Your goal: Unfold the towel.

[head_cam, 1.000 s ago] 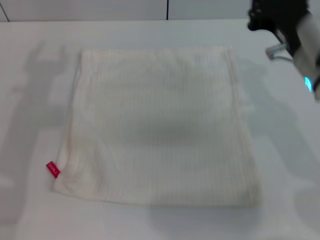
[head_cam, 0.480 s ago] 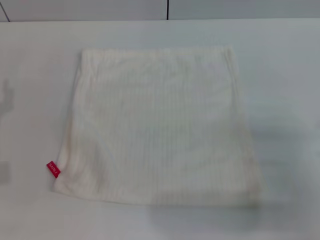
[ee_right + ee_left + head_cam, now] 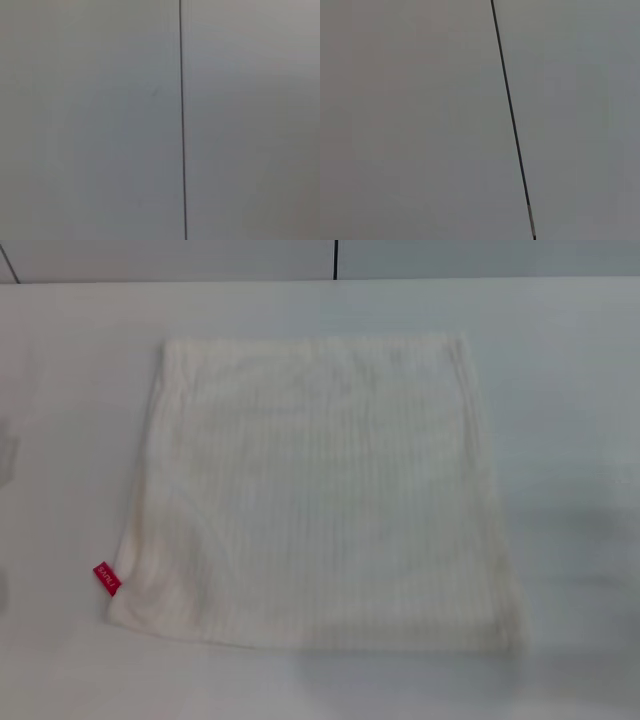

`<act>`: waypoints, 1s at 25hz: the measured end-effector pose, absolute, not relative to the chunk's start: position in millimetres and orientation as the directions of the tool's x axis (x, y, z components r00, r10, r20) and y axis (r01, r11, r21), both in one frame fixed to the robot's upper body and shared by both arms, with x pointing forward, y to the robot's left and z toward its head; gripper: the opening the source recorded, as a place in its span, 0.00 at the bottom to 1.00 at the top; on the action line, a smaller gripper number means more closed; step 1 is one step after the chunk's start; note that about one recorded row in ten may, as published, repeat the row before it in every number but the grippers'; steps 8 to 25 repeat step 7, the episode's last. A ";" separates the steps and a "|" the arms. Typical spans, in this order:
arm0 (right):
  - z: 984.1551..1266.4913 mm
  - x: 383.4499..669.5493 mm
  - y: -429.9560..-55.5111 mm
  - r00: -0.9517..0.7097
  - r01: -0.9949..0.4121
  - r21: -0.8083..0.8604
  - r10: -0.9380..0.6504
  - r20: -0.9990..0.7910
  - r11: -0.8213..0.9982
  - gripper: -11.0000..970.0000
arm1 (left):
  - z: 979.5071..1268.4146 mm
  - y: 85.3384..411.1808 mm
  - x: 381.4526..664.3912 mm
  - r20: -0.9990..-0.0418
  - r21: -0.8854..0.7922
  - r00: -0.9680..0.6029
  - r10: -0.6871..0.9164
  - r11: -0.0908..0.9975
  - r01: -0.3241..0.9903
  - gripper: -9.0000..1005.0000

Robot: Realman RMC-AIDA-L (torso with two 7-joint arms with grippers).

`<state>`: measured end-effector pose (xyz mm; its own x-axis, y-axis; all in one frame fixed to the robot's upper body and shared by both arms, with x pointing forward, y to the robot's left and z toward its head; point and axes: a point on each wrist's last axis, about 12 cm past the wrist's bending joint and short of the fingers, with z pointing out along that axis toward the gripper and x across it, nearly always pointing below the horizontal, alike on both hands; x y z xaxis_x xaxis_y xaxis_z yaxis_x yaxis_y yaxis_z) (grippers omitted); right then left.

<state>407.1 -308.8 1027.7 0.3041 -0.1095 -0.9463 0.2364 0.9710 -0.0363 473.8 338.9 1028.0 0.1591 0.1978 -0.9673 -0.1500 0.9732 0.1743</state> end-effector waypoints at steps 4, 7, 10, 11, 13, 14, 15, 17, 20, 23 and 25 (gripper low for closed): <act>1021.8 409.2 -309.6 0.264 0.209 -0.075 -0.130 -0.956 0.975 0.35 | 1023.9 339.3 471.8 -0.974 0.160 0.140 0.180 0.977 -0.142 0.77; 1020.4 409.5 -310.2 0.253 0.206 -0.081 -0.133 -0.958 0.975 0.35 | 1021.6 339.1 470.5 -0.976 0.159 0.130 0.176 0.978 -0.133 0.77; 1020.4 409.5 -310.2 0.253 0.206 -0.081 -0.133 -0.958 0.975 0.35 | 1021.6 339.1 470.5 -0.976 0.159 0.130 0.176 0.978 -0.133 0.77; 1020.4 409.5 -310.2 0.253 0.206 -0.081 -0.133 -0.958 0.975 0.35 | 1021.6 339.1 470.5 -0.976 0.159 0.130 0.176 0.978 -0.133 0.77; 1020.4 409.5 -310.2 0.253 0.206 -0.081 -0.133 -0.958 0.975 0.35 | 1021.6 339.1 470.5 -0.976 0.159 0.130 0.176 0.978 -0.133 0.77; 1020.4 409.5 -310.2 0.253 0.206 -0.081 -0.133 -0.958 0.975 0.35 | 1021.6 339.1 470.5 -0.976 0.159 0.130 0.176 0.978 -0.133 0.77; 1020.4 409.5 -310.2 0.253 0.206 -0.081 -0.133 -0.958 0.975 0.35 | 1021.6 339.1 470.5 -0.976 0.159 0.130 0.176 0.978 -0.133 0.77; 1020.4 409.5 -310.2 0.253 0.206 -0.081 -0.133 -0.958 0.975 0.35 | 1021.6 339.1 470.5 -0.976 0.159 0.130 0.176 0.978 -0.133 0.77; 1020.4 409.5 -310.2 0.253 0.206 -0.081 -0.133 -0.958 0.975 0.35 | 1021.6 339.1 470.5 -0.976 0.159 0.130 0.176 0.978 -0.133 0.77; 1020.4 409.5 -310.2 0.253 0.206 -0.081 -0.133 -0.958 0.975 0.35 | 1021.6 339.1 470.5 -0.976 0.159 0.130 0.176 0.978 -0.133 0.77; 1020.4 409.5 -310.2 0.253 0.206 -0.081 -0.133 -0.958 0.975 0.35 | 1021.6 339.1 470.5 -0.976 0.159 0.130 0.176 0.978 -0.133 0.77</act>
